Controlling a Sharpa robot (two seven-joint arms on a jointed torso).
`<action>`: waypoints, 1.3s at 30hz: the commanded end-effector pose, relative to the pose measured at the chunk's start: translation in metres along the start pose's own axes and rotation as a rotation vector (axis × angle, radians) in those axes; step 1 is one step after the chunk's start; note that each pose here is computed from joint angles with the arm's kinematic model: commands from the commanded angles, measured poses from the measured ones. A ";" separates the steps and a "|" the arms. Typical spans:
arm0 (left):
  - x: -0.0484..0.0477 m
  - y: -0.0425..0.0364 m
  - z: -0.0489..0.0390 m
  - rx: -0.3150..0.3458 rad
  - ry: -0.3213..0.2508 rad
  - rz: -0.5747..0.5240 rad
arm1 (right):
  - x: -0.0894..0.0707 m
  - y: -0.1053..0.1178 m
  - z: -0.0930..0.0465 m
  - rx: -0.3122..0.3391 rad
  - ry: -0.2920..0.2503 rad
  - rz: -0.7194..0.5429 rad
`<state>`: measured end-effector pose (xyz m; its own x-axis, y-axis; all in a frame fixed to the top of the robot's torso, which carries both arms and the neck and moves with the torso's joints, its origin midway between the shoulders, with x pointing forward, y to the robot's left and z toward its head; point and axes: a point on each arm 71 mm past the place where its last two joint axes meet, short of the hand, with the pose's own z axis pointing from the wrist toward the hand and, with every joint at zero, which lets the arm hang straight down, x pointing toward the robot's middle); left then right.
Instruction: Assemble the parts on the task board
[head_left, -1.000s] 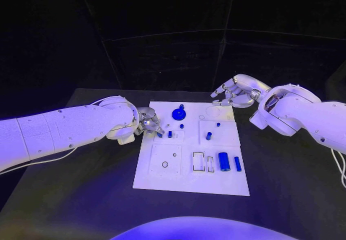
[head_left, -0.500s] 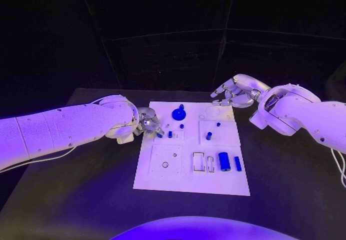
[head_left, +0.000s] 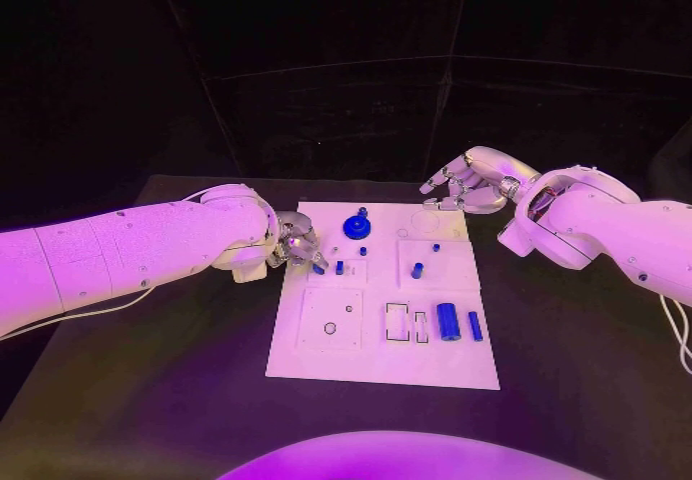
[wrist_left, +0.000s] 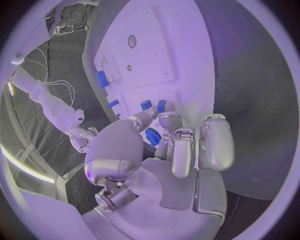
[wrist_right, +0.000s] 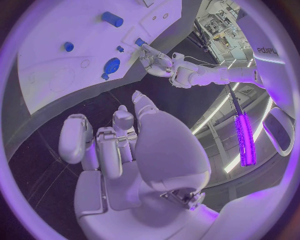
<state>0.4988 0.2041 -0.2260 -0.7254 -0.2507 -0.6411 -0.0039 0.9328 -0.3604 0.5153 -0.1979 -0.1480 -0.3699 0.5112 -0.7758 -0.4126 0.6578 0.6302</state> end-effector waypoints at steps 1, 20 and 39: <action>0.0003 -0.0016 0.0008 -0.001 0.019 0.021 | 0.000 0.002 0.001 -0.008 0.005 0.003; -0.0064 -0.0079 0.0098 -0.020 0.044 0.064 | 0.000 0.002 0.001 -0.008 0.007 0.003; -0.0053 -0.0088 0.0122 -0.033 0.078 0.113 | 0.001 0.002 0.002 -0.009 0.011 0.003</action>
<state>0.5134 0.1936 -0.2238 -0.7589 -0.1600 -0.6313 0.0448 0.9542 -0.2957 0.5160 -0.1964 -0.1486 -0.3751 0.5083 -0.7752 -0.4128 0.6572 0.6306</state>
